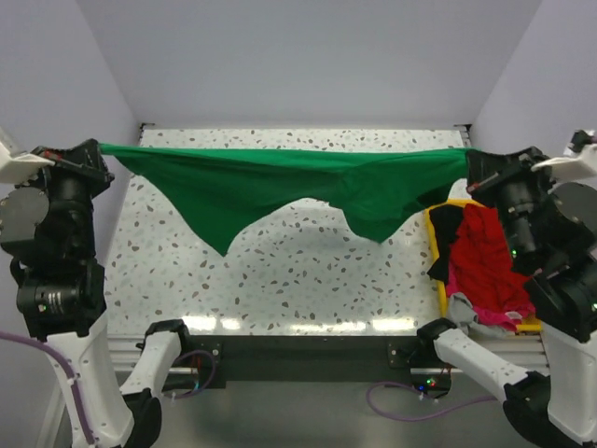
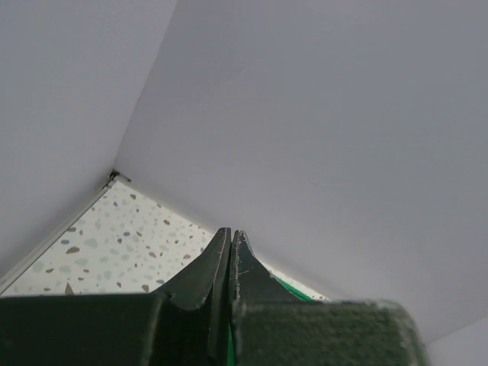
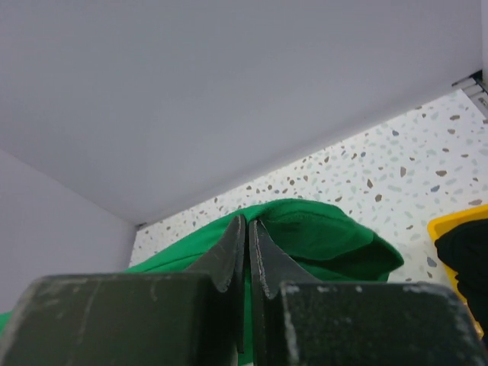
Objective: Fold and stack the t-shirts
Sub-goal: Flatten the tshirt out
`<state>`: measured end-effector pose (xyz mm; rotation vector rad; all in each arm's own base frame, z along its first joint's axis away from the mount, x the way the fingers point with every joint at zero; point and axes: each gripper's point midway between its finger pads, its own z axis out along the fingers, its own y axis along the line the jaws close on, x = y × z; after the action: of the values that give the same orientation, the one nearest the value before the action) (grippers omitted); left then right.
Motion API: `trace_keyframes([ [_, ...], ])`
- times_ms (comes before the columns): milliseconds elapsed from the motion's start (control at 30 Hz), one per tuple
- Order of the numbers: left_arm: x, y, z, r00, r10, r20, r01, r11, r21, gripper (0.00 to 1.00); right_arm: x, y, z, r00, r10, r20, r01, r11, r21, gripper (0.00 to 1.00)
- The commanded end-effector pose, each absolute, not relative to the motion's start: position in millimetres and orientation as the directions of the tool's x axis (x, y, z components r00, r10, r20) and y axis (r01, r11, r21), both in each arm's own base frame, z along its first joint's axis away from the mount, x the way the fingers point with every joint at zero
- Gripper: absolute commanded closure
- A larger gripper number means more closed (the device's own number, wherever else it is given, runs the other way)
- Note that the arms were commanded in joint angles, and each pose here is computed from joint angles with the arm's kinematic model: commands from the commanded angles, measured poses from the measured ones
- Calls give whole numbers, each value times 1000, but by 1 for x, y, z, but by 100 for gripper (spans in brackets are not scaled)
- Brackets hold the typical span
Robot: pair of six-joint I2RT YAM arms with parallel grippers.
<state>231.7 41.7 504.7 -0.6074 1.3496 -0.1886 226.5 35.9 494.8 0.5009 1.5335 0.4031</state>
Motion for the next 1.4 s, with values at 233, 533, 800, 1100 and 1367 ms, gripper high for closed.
trace_keyframes([
  [233, 267, 39, 536, 294, -516, -805, -125, 814, -567, 100, 253, 41, 512, 63, 489, -870, 52, 869, 492, 100],
  [533, 388, 41, 511, 232, -552, -801, -55, 815, -577, 100, 363, 90, 505, 69, 476, -877, 15, 878, 478, 100],
  [800, 464, 52, 565, 285, -546, -788, 2, 823, -569, 100, 447, 103, 550, 109, 538, -836, -63, 843, 534, 100],
  [1100, 432, 66, 528, 268, -532, -803, -53, 824, -564, 100, 447, 88, 511, 13, 556, -831, -29, 831, 555, 100],
  [1367, 408, 61, 311, -28, -632, -774, -284, 748, -600, 100, 433, 76, 307, -382, 517, -766, 182, 855, 486, 100],
])
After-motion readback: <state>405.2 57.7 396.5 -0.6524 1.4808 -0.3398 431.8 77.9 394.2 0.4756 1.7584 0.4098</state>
